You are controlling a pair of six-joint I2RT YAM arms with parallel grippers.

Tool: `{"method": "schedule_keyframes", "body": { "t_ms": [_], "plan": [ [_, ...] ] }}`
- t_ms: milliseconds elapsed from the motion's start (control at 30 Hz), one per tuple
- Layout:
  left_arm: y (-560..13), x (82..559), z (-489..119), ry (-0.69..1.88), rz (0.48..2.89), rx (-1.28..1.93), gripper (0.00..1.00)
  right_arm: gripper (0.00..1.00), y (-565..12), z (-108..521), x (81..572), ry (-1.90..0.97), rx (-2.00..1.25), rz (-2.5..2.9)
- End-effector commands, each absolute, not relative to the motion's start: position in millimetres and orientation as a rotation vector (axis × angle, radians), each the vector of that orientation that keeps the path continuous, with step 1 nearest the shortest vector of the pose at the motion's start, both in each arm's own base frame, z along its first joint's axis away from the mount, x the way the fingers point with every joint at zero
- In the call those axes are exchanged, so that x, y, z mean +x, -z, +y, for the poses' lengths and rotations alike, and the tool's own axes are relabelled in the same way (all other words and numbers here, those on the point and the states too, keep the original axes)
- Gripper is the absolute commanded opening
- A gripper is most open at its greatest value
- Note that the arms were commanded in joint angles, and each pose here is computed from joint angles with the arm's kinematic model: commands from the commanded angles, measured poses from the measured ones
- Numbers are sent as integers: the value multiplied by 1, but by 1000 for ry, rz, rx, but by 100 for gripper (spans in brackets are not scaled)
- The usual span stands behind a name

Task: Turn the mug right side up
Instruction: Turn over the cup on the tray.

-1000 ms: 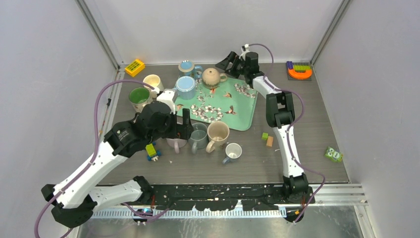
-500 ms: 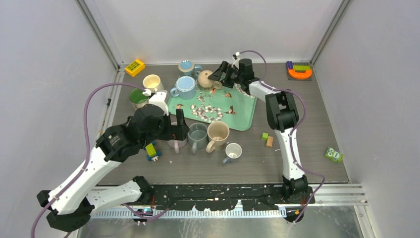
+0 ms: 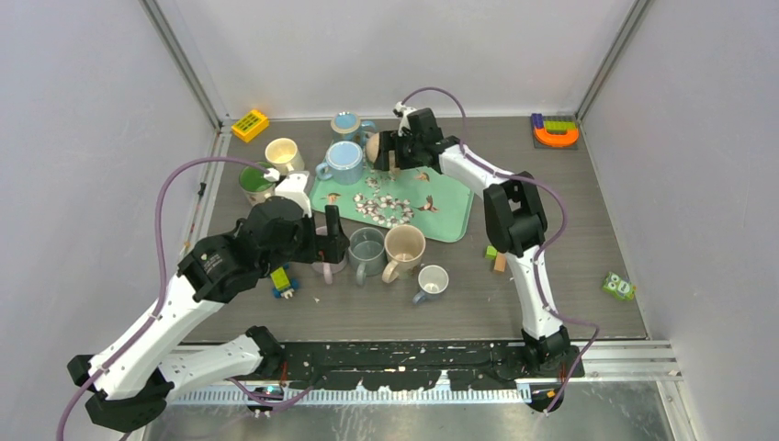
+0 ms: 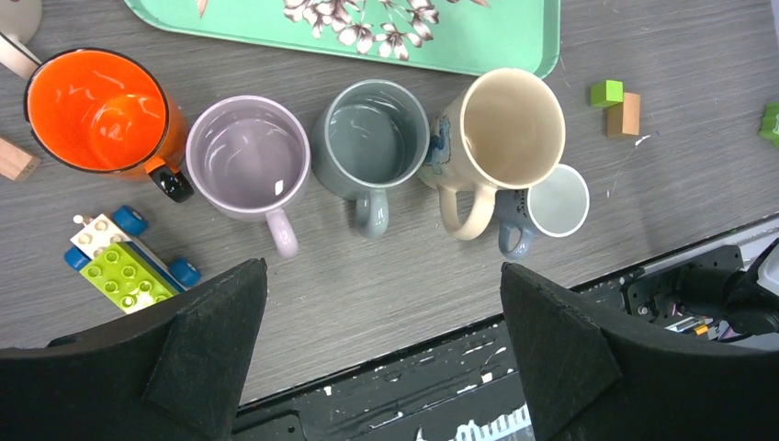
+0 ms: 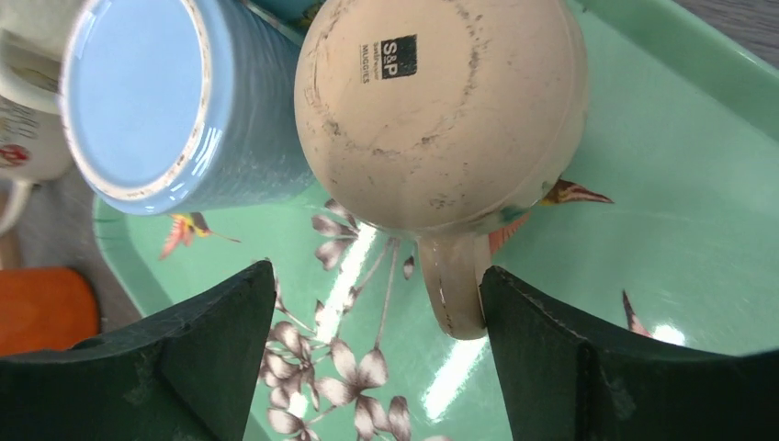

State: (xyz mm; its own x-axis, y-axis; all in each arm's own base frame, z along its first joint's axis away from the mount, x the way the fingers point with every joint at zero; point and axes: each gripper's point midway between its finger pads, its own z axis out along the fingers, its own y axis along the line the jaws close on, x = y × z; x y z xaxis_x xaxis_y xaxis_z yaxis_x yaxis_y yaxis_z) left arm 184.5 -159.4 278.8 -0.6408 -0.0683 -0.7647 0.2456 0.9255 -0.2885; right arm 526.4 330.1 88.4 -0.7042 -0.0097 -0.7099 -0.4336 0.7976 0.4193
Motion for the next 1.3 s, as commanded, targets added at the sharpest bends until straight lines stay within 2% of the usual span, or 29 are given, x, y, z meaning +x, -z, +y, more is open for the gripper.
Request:
{"method": "schedule_keyframes", "body": {
  "t_ms": [0,267,533,1033,1267],
  "plan": [
    [-285,191,-158,468,2176,104,100,84,-93,308,535,-459,-419,2264],
    [-283,194,-162,464,2177,110,100,70,-92,302,548,-276,-436,2249],
    [-282,197,-166,469,2179,123,100,55,-84,306,554,-262,-482,2247],
    [-283,206,-176,453,2176,169,100,54,-89,320,560,-211,-573,2190],
    [-287,206,-172,456,2164,158,100,49,-101,330,558,-248,-608,2144]
  ]
}}
